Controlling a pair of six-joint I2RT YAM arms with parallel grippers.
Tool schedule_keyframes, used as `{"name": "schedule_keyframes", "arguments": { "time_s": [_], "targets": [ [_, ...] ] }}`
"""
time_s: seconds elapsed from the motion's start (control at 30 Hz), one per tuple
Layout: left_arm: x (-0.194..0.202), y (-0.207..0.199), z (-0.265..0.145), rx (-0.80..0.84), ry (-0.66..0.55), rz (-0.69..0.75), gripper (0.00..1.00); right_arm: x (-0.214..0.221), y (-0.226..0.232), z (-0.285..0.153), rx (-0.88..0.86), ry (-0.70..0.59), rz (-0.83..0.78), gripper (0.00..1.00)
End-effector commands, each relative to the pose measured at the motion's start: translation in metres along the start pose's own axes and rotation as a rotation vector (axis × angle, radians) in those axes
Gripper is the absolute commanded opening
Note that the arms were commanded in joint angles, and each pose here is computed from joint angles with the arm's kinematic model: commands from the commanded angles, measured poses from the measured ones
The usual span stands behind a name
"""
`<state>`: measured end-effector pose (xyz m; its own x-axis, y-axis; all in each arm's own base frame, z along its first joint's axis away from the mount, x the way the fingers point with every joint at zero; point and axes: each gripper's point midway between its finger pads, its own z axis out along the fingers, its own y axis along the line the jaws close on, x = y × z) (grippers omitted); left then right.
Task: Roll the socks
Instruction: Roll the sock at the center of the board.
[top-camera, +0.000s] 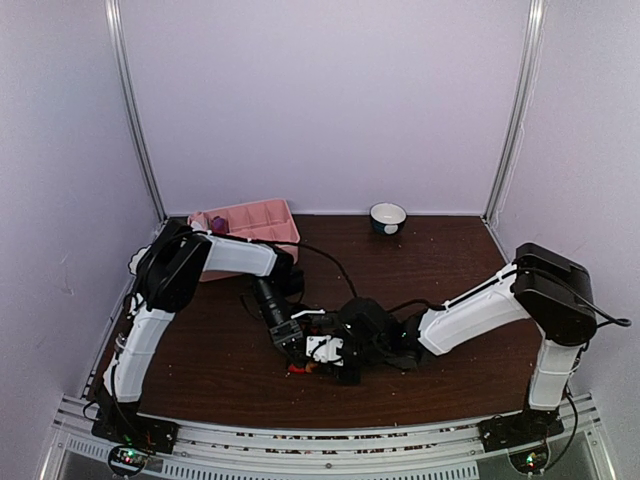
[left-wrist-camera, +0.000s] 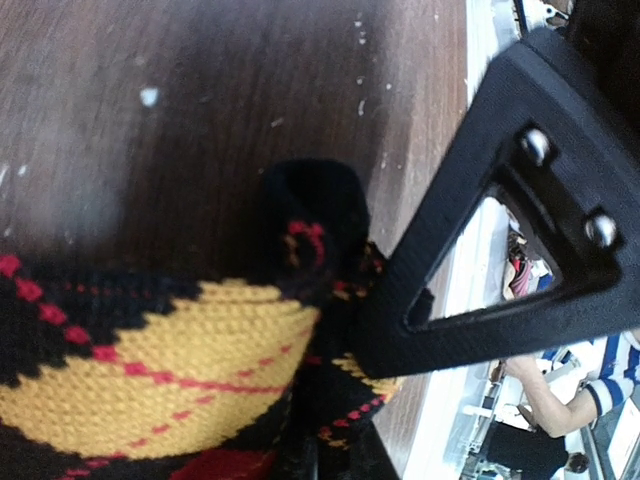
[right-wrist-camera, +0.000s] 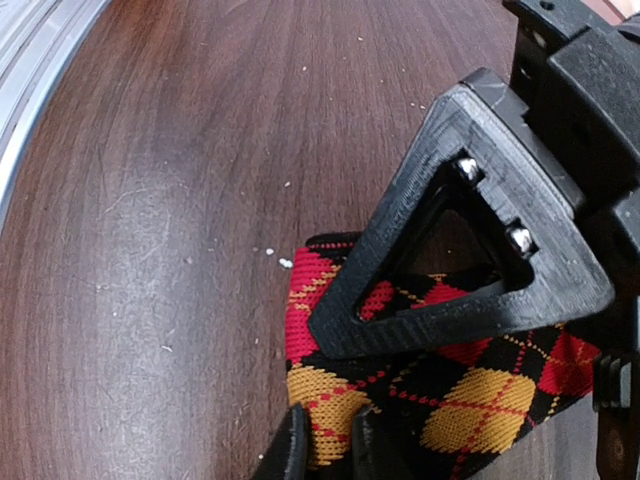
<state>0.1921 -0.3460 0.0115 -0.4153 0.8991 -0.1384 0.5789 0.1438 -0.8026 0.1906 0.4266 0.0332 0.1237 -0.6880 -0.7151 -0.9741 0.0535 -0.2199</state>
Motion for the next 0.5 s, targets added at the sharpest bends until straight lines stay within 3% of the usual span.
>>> {"name": "schedule_keyframes", "arguments": {
  "time_s": [0.0, 0.13, 0.23, 0.47],
  "targets": [
    [0.021, 0.059, 0.01, -0.186, 0.116, 0.019, 0.18, 0.021, 0.008, 0.013, -0.027, 0.077, 0.035, 0.11],
    [0.013, 0.054, -0.009, -0.233, 0.057, 0.078, 0.33, 0.038, 0.014, 0.019, -0.06, 0.127, 0.139, 0.04],
    [0.0, 0.042, -0.042, -0.32, -0.065, 0.149, 0.43, 0.048, 0.014, 0.015, -0.065, 0.143, 0.248, 0.0],
    [-0.011, 0.015, -0.092, -0.554, -0.309, 0.322, 0.47, 0.063, 0.024, 0.004, -0.108, 0.138, 0.461, 0.0]
  ]
}}
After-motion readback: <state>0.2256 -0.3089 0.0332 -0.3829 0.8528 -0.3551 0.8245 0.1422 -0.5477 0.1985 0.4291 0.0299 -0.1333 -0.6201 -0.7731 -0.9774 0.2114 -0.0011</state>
